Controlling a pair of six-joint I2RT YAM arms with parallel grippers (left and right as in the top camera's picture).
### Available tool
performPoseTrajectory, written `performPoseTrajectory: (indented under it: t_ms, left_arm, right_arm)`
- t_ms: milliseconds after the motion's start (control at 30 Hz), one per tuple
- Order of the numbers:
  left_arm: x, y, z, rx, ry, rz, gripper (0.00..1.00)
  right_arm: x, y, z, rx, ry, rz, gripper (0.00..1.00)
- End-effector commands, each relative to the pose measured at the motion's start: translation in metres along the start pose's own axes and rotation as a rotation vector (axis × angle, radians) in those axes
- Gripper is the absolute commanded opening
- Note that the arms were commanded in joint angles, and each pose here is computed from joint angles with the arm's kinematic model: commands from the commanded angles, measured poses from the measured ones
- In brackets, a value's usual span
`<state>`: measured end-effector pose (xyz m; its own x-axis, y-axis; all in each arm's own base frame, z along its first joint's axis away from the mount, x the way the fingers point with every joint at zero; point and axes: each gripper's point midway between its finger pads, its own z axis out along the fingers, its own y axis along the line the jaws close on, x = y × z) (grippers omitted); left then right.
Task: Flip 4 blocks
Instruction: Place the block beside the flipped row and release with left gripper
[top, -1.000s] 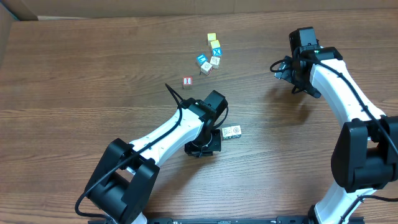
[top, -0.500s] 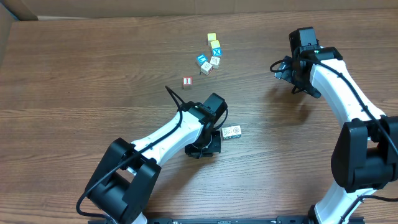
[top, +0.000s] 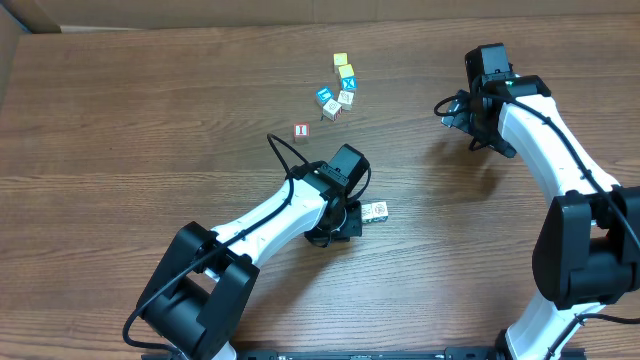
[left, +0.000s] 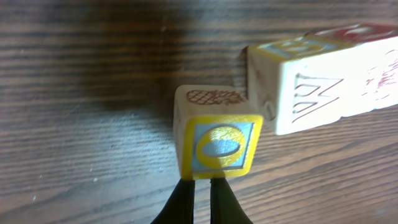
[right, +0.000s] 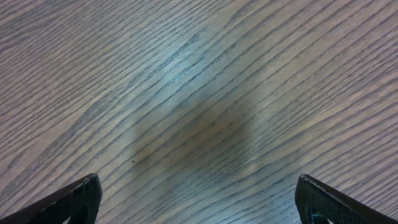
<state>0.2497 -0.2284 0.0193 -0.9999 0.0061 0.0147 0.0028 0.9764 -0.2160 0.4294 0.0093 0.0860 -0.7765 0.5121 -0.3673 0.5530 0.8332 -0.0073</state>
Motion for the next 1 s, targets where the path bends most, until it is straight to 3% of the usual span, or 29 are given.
performPoseTrajectory:
  t_ms: [0,633,967]
  left_arm:
    - [0.000,-0.001,0.005,-0.005,-0.003,-0.008,0.04]
    - [-0.005,-0.003,-0.015,0.001,-0.052,0.000,0.04]
    - [-0.026,0.027,-0.020,-0.170,-0.181,-0.006,0.04]
  right_arm:
    - [-0.009,0.003,-0.013,-0.023,-0.034,0.005,1.00]
    - [-0.009,0.003,-0.013,-0.023,-0.034,0.005,1.00]
    - [-0.009,0.003,-0.013,-0.023,-0.034,0.005,1.00]
